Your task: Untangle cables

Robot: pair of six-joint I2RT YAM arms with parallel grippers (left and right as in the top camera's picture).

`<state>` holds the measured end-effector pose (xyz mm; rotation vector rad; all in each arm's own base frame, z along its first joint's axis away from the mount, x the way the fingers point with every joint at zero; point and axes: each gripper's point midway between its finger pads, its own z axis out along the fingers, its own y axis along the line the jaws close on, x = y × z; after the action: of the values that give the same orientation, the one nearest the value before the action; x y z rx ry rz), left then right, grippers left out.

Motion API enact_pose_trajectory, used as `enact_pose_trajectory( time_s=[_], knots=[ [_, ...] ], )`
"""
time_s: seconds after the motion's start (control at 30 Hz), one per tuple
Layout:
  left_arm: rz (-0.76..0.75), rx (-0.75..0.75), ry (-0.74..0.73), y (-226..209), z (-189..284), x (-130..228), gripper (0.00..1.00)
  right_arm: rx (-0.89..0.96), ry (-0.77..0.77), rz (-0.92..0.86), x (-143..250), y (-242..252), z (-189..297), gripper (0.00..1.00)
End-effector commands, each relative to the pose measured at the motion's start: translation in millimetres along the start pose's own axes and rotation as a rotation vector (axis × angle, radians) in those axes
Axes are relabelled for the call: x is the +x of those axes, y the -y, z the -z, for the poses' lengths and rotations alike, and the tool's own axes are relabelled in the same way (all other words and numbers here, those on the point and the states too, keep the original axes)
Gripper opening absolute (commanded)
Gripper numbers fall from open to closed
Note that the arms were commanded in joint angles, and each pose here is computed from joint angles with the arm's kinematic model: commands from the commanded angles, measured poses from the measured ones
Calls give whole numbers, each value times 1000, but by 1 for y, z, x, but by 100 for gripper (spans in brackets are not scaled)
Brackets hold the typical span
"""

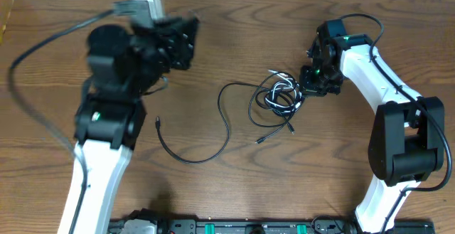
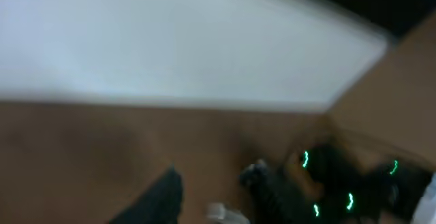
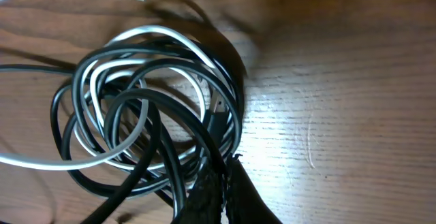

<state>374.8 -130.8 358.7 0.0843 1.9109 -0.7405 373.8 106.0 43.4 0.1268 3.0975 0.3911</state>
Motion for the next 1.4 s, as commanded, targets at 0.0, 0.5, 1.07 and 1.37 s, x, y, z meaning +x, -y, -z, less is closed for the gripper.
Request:
enact_pose_trajectory(
  time_s=[0.0, 0.5, 1.07, 1.37],
  knots=[
    [-12, 139, -177, 15, -19, 40, 43, 2, 5, -18, -2, 3, 1, 1],
    [-55, 293, -724, 34, -75, 208, 62, 1, -2, -12, 0, 3, 1, 1],
    [32, 333, -887, 20, -96, 268, 41, 1, -5, 0, 1, 2, 1, 1],
    [34, 313, -740, 17, -97, 214, 7, 4, -3, 0, 1, 3, 1, 1]
  ],
)
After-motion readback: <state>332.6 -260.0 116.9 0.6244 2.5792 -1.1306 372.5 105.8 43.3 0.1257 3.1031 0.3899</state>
